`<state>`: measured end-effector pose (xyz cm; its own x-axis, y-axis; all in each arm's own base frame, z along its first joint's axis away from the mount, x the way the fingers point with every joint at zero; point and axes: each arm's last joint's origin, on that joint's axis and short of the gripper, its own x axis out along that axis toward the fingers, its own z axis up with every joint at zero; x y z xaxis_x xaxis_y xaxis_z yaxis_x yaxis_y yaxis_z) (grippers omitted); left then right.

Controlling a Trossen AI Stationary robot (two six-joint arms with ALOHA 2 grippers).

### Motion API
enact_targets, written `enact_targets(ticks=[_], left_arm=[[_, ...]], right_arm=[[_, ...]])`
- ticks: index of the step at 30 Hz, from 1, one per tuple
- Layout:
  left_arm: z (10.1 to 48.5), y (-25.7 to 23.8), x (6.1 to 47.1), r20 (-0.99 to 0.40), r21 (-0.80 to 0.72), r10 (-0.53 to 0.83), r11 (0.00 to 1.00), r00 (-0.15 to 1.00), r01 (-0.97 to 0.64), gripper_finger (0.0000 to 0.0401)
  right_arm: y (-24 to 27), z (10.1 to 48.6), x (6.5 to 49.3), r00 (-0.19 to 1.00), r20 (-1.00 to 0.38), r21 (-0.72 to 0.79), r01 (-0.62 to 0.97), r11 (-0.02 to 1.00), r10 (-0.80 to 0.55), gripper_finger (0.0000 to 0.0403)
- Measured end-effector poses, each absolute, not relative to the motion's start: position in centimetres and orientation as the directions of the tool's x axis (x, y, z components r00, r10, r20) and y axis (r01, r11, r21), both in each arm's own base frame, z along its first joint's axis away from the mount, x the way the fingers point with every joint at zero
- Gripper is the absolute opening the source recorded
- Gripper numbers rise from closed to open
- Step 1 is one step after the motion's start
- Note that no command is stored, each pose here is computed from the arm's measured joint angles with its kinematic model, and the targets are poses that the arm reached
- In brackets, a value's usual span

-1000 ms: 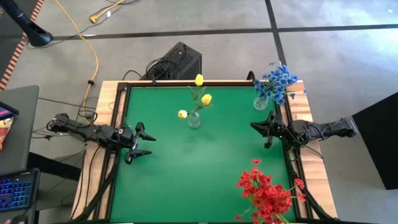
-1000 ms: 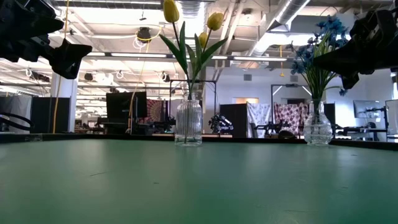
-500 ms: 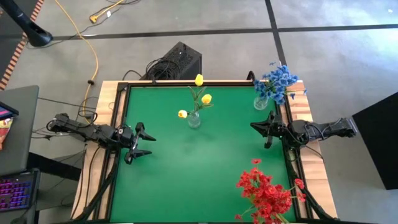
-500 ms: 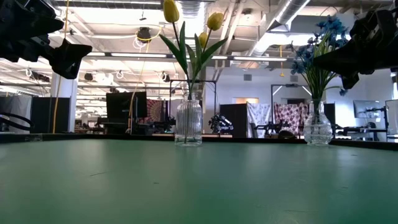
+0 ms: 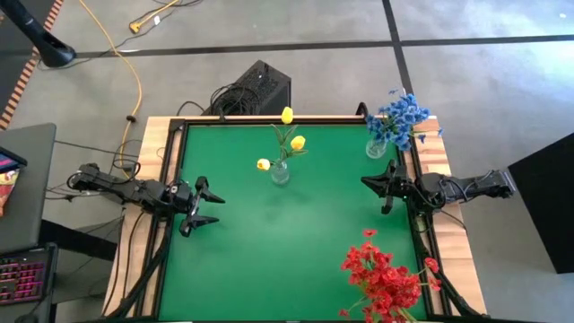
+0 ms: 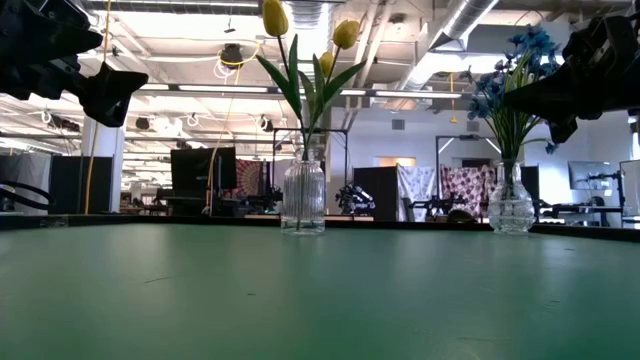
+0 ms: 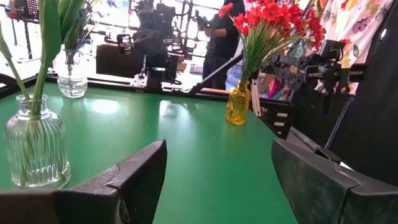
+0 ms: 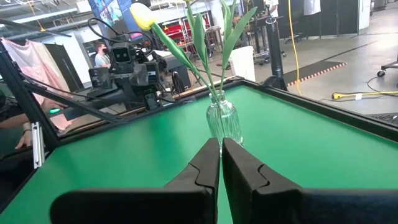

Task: Sort flowers into vase by color
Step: Return to Home Position

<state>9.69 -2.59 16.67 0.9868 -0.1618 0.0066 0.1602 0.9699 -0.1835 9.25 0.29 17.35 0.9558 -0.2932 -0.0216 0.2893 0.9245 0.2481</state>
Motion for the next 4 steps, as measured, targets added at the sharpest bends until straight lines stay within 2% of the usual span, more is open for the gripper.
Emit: enact_targets(ticks=[4], left_arm=[[16.67, -2.59, 9.69, 0.006, -0.184, -0.162, 0.97, 0.987, 0.16, 0.0277]], right_arm=[[0.29, 17.34, 9.26, 0.956, -0.022, 0.248, 0.29, 0.924, -0.294, 0.0048]])
